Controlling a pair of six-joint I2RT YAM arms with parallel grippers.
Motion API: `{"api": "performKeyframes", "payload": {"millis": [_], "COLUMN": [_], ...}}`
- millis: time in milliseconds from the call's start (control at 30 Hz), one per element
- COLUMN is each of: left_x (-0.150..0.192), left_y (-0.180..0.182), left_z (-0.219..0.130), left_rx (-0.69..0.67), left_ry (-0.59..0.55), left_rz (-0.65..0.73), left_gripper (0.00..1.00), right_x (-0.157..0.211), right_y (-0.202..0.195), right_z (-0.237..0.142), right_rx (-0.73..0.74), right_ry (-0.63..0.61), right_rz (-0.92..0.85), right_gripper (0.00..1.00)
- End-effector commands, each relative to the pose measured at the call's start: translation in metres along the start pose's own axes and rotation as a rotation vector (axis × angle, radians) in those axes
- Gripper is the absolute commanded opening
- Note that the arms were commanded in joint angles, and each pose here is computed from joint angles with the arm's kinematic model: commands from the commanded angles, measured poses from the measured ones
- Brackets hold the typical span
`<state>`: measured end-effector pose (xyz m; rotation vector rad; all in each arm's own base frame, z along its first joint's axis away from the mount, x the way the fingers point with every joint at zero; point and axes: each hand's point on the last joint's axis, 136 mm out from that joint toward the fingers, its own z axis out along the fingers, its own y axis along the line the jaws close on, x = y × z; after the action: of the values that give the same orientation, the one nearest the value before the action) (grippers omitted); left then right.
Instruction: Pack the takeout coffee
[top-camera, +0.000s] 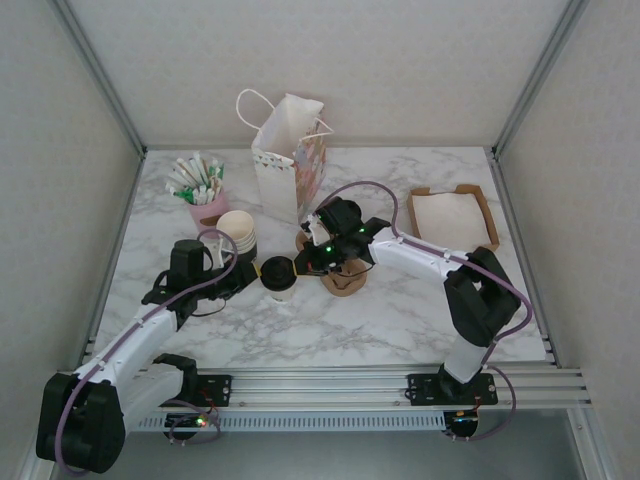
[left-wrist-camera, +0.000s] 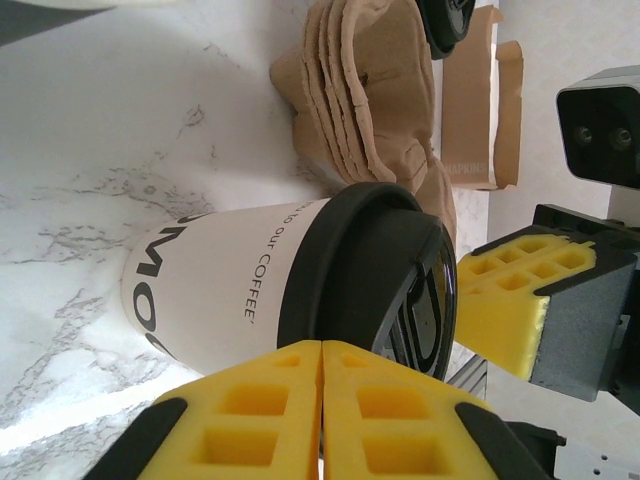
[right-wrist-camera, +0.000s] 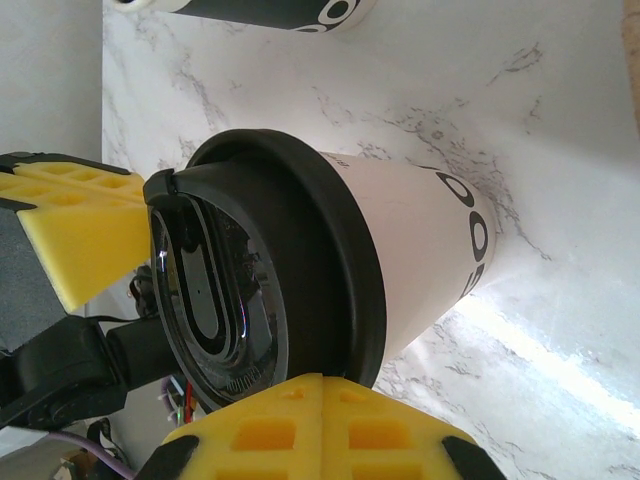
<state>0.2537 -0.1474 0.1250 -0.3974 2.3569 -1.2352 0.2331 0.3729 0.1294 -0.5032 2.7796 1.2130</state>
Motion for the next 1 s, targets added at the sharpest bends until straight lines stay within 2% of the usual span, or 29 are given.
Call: {"api": "performKeyframes", "payload": {"millis": [0, 567, 967], "left_x": [0.006, 0.004, -0.021], "left_y": [0.013, 0.026, 0.003], "left_z": [0.001, -0.005, -0.023], "left_rx": [-0.041, -0.104, -0.104], "left_ry": [0.004, -0.051, -0.138], "left_rz": [-0.003, -0.018, 0.009], "left_gripper": [0.10, 0.09, 0.12], "right_x": [0.002, -0.007, -0.018], "right_y": [-0.003, 0.000, 0.029], "right_z": [0.014, 0.028, -0.010], "right_rx": [0.019, 0.020, 0.022], "right_ry": [0.027, 0.046, -0.034], "right_rz": [0.007, -0.003, -0.068], "right_gripper": [0.00, 0.00, 0.00]}}
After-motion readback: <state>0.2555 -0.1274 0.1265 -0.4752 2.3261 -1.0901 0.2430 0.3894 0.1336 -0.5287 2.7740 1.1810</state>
